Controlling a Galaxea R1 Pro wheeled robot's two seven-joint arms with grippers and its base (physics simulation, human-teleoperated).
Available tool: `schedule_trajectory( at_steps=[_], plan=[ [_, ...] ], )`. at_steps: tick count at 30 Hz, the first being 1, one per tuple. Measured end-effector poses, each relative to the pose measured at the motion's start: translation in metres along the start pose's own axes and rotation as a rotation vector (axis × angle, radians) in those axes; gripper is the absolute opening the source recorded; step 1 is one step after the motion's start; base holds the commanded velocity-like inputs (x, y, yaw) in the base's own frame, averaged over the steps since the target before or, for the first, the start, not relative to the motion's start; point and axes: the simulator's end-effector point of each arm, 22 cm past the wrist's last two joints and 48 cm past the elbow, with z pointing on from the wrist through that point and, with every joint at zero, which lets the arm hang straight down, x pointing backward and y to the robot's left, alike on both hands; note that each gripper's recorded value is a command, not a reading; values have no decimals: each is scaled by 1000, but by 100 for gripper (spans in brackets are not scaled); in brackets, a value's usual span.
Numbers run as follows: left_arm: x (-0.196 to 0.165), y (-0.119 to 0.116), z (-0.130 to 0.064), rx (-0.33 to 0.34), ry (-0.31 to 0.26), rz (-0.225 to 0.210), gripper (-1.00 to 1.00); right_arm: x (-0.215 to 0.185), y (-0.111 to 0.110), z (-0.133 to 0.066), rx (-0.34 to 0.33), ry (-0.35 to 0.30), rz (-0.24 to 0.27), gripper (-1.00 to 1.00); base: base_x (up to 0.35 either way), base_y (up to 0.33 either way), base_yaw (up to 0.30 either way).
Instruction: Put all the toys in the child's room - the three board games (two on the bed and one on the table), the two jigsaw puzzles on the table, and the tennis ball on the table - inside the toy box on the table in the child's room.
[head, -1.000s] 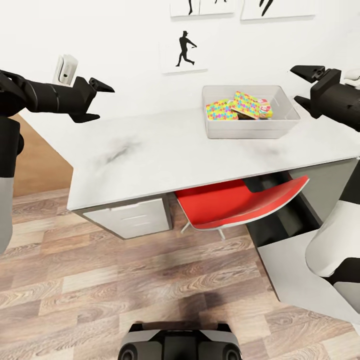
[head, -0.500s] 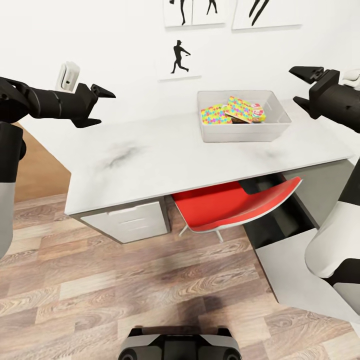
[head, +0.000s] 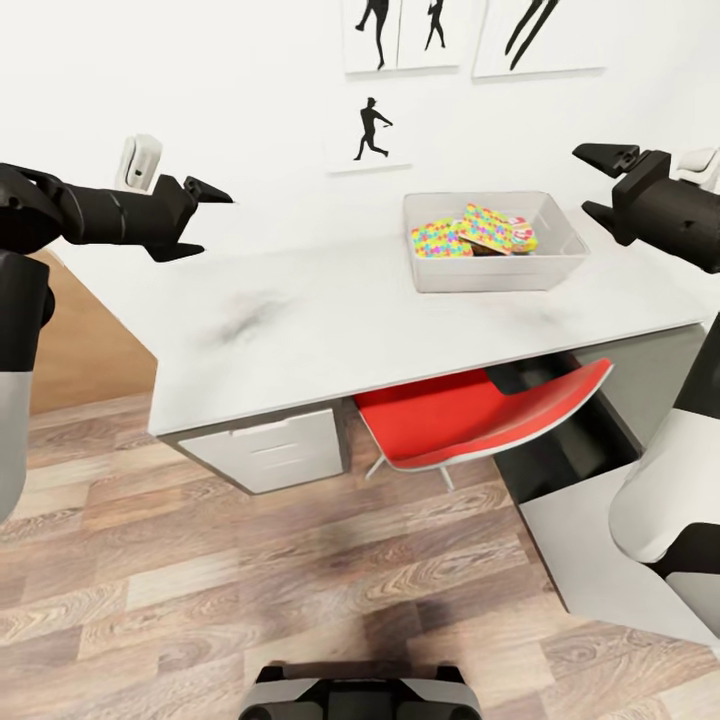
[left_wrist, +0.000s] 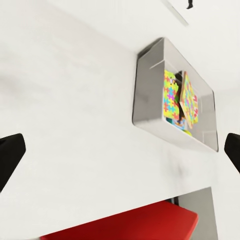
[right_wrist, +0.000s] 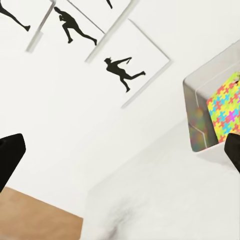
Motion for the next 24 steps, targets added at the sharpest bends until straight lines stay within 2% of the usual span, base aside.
schedule_trajectory(
  at_steps=[9,24],
  plan=[
    [-1,-8,-8,10,-7,8,100,-7,8,-6,-7,-11,-9,100,0,156,-1],
    [-4,-19,-20,21,-19,17,100,-15,21,-14,-17,-22,-16,100,0,28,0]
  ],
)
